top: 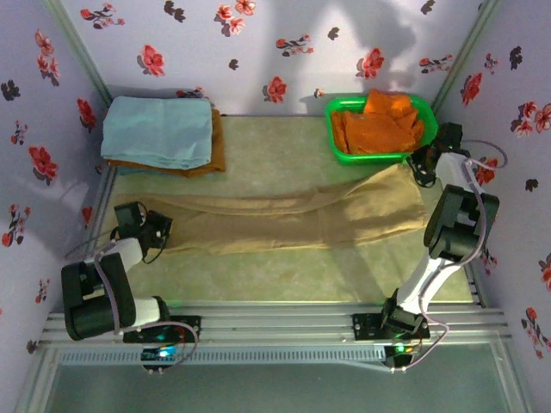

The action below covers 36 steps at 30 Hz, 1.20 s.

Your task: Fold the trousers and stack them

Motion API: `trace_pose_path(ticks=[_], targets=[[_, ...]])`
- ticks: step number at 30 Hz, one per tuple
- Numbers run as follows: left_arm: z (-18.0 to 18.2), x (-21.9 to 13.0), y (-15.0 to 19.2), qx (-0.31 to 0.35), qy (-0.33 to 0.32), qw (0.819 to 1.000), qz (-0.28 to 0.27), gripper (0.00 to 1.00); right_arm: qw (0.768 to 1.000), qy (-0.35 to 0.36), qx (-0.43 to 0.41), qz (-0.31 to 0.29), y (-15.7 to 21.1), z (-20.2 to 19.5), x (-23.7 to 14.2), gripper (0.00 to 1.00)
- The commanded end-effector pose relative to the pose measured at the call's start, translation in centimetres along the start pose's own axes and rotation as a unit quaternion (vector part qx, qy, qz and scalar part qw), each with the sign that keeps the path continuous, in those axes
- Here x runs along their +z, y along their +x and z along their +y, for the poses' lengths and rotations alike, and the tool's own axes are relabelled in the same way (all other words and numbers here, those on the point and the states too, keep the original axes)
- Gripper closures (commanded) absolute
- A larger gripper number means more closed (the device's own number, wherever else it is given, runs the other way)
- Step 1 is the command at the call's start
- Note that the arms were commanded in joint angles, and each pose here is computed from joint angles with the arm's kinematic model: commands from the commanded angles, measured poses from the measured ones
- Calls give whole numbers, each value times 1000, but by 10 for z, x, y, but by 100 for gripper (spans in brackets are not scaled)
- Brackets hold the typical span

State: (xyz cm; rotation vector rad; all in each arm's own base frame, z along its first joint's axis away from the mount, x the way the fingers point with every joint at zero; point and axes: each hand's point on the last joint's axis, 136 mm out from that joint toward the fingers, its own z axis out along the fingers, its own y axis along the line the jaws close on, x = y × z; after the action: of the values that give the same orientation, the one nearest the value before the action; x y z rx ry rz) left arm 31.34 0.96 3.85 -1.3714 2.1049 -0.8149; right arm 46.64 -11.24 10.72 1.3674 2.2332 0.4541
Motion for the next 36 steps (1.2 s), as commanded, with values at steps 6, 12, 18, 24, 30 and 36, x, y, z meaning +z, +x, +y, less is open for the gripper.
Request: trace_pose_path(ticks=[6,12,18,24,30,36], targets=[[-18,-12,-3,6,20,1000,0,86,998,27,-17,-51,-3,-7,-37,56],[-54,-20,-3,23,40,999,-8,84,993,-31,-111,2,120,24,-43,80],[-89,-6,5,64,43,997,-1,89,970,-66,-201,123,279,32,-12,100],[-42,17,5,45,4,999,-8,97,960,-40,-233,151,320,-2,0,100],[34,19,-6,-13,-65,997,-28,99,950,21,-264,163,321,-62,2,100],[90,5,7,-94,-101,990,-17,100,959,44,-225,169,325,-104,-6,100]])
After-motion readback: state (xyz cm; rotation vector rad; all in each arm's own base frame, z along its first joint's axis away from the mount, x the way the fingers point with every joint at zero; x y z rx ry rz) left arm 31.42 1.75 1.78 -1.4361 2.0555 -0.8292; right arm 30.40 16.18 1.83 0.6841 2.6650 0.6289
